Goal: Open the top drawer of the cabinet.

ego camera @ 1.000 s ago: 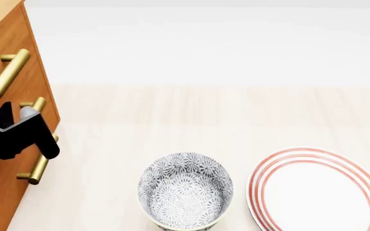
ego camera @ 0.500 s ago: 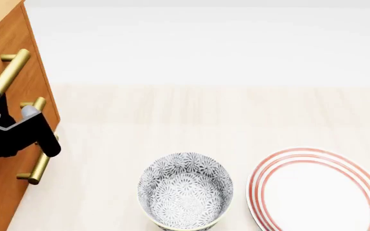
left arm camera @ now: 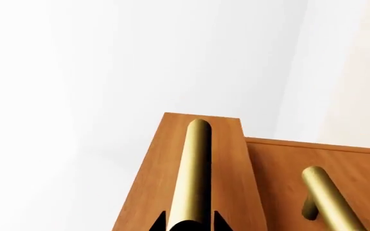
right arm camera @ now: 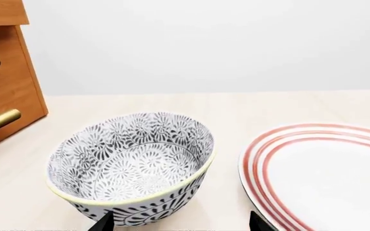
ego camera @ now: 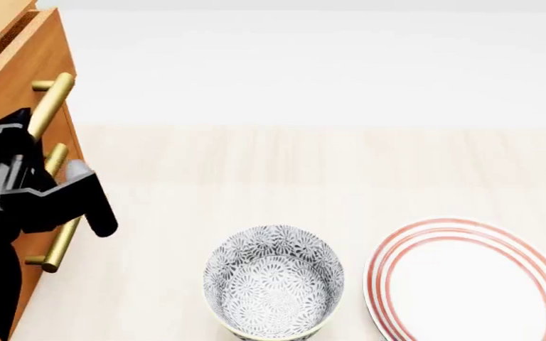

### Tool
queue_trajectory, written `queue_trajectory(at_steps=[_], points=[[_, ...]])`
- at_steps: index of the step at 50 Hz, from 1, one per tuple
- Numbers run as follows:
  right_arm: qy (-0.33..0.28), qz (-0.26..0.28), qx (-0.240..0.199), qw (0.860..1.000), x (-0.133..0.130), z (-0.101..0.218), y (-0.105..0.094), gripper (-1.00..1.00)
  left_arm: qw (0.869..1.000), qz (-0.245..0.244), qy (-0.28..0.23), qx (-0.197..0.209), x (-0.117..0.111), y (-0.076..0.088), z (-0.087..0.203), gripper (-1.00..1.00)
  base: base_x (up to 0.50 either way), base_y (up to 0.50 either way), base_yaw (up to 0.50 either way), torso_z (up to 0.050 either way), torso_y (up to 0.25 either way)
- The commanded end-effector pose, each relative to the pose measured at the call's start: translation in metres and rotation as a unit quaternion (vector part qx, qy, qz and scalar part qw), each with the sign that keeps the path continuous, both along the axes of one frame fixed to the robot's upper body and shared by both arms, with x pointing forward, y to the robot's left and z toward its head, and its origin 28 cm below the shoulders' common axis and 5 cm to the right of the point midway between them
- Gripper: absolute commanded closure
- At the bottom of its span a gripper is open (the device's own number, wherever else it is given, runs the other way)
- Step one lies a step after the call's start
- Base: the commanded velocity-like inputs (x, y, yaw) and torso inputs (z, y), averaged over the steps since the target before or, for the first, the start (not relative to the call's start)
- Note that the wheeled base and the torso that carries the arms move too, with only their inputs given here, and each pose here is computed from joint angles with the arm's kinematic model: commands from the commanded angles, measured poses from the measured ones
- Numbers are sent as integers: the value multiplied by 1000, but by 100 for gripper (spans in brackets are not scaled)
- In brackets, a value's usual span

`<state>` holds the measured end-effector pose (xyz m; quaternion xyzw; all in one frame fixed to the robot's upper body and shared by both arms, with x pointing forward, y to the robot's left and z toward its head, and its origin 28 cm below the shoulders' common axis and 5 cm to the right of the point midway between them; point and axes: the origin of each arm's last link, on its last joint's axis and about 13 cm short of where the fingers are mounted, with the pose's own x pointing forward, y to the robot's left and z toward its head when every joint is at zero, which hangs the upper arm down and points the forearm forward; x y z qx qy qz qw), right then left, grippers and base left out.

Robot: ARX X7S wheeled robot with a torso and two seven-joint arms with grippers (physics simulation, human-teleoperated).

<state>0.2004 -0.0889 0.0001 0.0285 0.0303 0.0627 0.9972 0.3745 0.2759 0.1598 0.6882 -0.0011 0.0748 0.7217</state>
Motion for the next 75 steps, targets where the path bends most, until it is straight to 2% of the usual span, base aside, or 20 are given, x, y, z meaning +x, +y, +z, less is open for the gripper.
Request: queue_trajectory(at_steps=[1, 26, 39, 40, 41, 48, 55, 57, 58, 60, 64, 65, 70, 75], points=[[-6, 4, 4, 1000, 2, 1, 1, -100, 998, -58, 2, -16, 6, -35, 10, 100, 0, 0, -6, 0, 0], [-5, 9, 6, 1000, 1, 1, 2, -100, 993, -117, -9, -13, 6, -72, 22, 100, 8, 0, -6, 0, 0], [-4, 6, 8, 1000, 2, 2, 1, -100, 992, -128, -9, -14, 6, -77, 23, 100, 4, 0, -4, 0, 0], [-4, 5, 8, 1000, 2, 2, 1, -100, 992, -121, -11, -25, 6, -77, 23, 100, 0, 0, -5, 0, 0], [-4, 5, 8, 1000, 2, 2, 1, -100, 992, -122, -12, -23, 6, -77, 23, -100, 0, -3, 0, 0, 0], [-2, 3, 9, 1000, 3, 2, 1, -100, 993, -111, -17, -28, 6, -74, 25, -100, 0, 0, 0, 0, 0], [-1, 4, 9, 1000, 3, 2, 1, -100, 987, -134, -14, -88, -1, -89, 26, -100, 0, 0, 0, 0, 0], [0, 4, 9, 1000, 3, 2, 1, -100, 982, -149, -9, -119, -5, -95, 27, -100, 0, 0, 0, 0, 0], [0, 5, 9, 1000, 3, 2, 1, -100, 975, -166, -2, -148, -10, -103, 29, -100, 0, 0, 0, 0, 0], [-1, 5, 9, 1000, 3, 2, 1, -100, 971, -180, -2, -158, -14, -108, 30, -100, 0, 0, 0, 0, 0], [-1, 7, 9, 1000, 2, 1, 1, -100, 957, -205, -9, -203, -23, -121, 38, -100, 0, 0, 0, 0, 0], [-1, 7, 9, 1000, 2, 1, 1, -100, 956, -208, -11, -208, -25, -122, 40, -100, 0, 0, 0, 0, 0], [0, 9, 9, 1000, 1, 1, 1, -100, 927, -217, -23, -303, -38, -132, 64, -100, 0, 0, 0, 0, 0], [0, 9, 9, 1000, 1, 1, 1, -100, 912, -216, -46, -345, -41, -132, 82, -100, 0, 0, 0, 0, 0]])
